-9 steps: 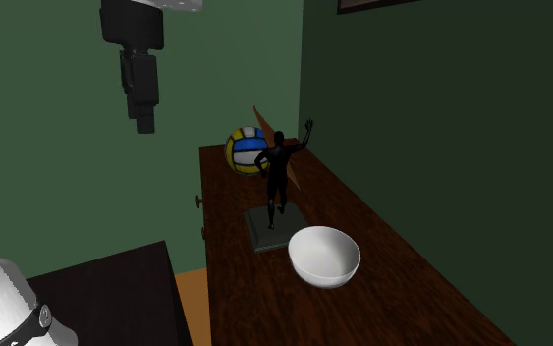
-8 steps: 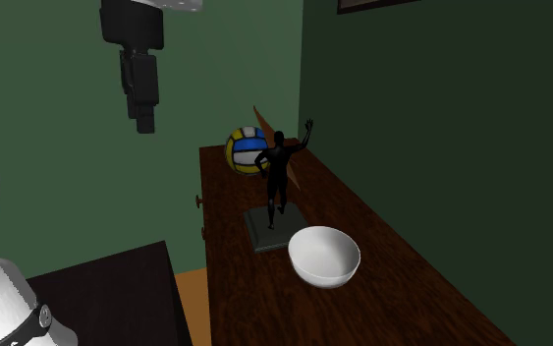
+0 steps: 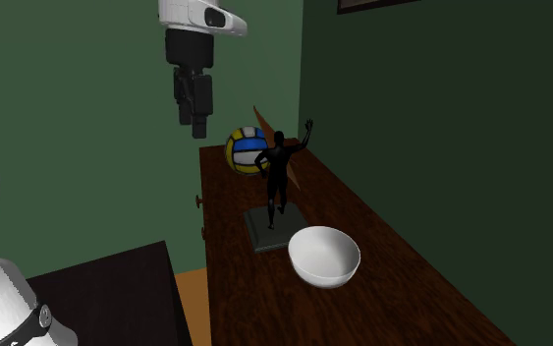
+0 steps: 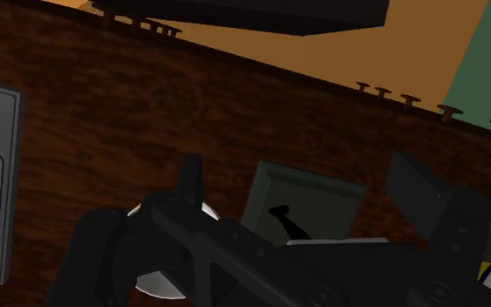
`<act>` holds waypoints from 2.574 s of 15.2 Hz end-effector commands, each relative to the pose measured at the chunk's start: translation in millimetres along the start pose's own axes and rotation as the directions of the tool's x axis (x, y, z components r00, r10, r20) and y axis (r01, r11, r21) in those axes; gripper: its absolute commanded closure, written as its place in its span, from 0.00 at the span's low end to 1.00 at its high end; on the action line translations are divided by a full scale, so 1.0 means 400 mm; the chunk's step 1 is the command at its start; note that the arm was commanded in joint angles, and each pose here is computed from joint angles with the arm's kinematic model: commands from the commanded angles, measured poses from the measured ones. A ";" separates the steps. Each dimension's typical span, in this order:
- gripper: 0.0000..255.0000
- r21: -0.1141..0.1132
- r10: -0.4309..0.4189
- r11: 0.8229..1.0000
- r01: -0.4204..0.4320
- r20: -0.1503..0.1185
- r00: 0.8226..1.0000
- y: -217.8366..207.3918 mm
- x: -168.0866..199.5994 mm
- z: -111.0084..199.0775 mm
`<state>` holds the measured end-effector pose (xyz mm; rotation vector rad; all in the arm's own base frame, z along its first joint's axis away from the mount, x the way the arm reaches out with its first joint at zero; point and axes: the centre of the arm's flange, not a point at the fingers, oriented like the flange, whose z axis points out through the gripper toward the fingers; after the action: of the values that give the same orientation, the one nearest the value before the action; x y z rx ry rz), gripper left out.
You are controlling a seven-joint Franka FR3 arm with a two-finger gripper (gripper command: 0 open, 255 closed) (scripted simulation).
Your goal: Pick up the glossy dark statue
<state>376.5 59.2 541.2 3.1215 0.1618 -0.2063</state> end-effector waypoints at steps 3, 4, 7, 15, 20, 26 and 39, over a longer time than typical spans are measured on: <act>0.00 0.007 0.025 1.000 -0.025 -0.019 1.000 -0.031 0.120 0.017; 0.00 0.009 0.032 0.999 -0.031 -0.023 0.999 -0.038 0.150 0.022; 0.00 0.014 0.050 0.999 -0.050 -0.036 0.998 -0.059 0.240 0.037; 0.00 0.028 0.100 0.995 -0.099 -0.069 0.993 -0.107 0.484 0.070; 0.00 0.038 0.132 0.991 -0.129 -0.089 0.987 -0.131 0.637 0.086; 0.00 0.043 0.149 0.988 -0.146 -0.101 0.984 -0.143 0.729 0.133; 1.00 0.043 0.149 0.988 -0.146 -0.101 0.984 -0.141 0.737 0.193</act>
<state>651.1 144.4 426.2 3.1629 -0.0740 -0.0454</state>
